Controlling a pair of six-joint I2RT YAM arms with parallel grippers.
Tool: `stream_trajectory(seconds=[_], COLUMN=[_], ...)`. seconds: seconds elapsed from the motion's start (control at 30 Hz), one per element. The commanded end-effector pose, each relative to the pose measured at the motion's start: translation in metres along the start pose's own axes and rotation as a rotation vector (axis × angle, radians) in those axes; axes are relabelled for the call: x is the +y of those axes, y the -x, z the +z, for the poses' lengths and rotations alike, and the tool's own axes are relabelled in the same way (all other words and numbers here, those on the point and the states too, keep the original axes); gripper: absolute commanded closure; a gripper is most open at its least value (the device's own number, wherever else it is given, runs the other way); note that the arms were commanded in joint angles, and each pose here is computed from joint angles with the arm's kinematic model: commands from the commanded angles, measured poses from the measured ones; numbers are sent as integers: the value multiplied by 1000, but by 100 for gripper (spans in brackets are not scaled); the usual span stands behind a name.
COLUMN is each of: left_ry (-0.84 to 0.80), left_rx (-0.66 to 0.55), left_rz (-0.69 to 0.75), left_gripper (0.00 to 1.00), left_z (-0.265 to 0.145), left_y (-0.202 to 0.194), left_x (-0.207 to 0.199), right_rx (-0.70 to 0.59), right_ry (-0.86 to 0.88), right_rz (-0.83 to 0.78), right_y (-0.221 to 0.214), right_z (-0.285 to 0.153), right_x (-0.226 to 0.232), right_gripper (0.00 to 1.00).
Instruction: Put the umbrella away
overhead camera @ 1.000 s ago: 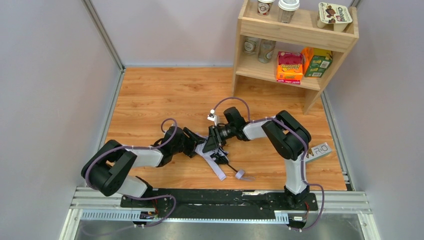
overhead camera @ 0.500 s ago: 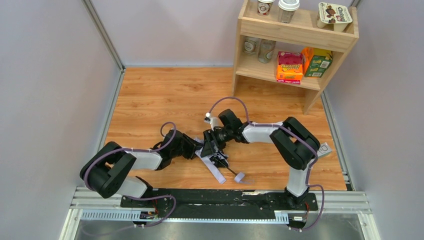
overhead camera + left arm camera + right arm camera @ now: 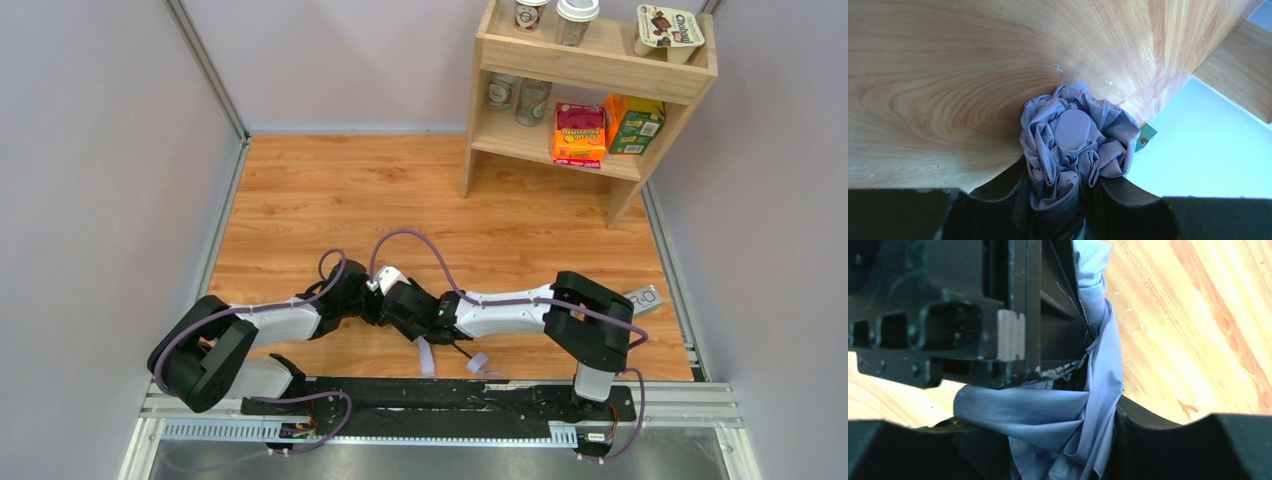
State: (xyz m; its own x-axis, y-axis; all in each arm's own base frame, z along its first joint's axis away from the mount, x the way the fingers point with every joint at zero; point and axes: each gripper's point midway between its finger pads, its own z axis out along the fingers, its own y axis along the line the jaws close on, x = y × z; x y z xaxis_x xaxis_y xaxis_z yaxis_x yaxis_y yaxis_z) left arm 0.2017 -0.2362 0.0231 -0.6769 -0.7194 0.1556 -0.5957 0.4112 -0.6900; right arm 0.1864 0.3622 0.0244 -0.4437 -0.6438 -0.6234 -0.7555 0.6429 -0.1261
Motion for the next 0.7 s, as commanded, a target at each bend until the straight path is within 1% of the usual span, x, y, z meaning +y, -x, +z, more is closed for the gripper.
stream_trajectory(seconds=[0.0,0.03,0.07,0.1,0.17,0.2,0.23,0.27,0.33,0.37,0.47,0.53,0.57,0.6,0.67], left_ry=[190,190,185,178,148,140,122,112,74,96,71,59,56,14,4], left_rx=[-3,1,2,1,-6,-14,-33,-43,-86,-104,-131,-131,-125,-112,-93], left_rz=[-68,-56,-46,-21,32,50,90,116,178,197,240,258,259,276,287], left_gripper=[100,100,100,97,71,52,41,23,22,22,21,21,21,21,21], left_z=[-4,-4,-4,-4,-4,-5,-7,-8,-16,-18,-23,-22,-21,-17,-13], left_y=[-1,-2,-2,-1,0,2,5,7,13,16,20,20,19,17,14], left_x=[43,44,44,44,39,38,34,32,23,29,25,22,21,12,6], right_rx=[-65,-71,-75,-80,-75,-75,-79,-74,-80,-80,-82,-85,-79,-71,-95], right_ry=[-235,-232,-221,-212,-174,-146,-117,-62,30,87,318,488,551,613,723], right_rz=[-34,-30,-29,-25,-17,-17,-7,2,39,62,129,159,174,202,259], right_y=[11,11,12,12,9,8,9,8,8,7,11,16,16,18,30], right_z=[6,7,8,9,11,12,11,12,11,10,3,-7,-11,-14,-19], right_x=[-36,-35,-33,-33,-33,-32,-33,-29,-29,-29,-19,-5,-2,1,2], right_gripper=[57,65,75,83,95,99,100,100,100,100,100,100,100,100,100])
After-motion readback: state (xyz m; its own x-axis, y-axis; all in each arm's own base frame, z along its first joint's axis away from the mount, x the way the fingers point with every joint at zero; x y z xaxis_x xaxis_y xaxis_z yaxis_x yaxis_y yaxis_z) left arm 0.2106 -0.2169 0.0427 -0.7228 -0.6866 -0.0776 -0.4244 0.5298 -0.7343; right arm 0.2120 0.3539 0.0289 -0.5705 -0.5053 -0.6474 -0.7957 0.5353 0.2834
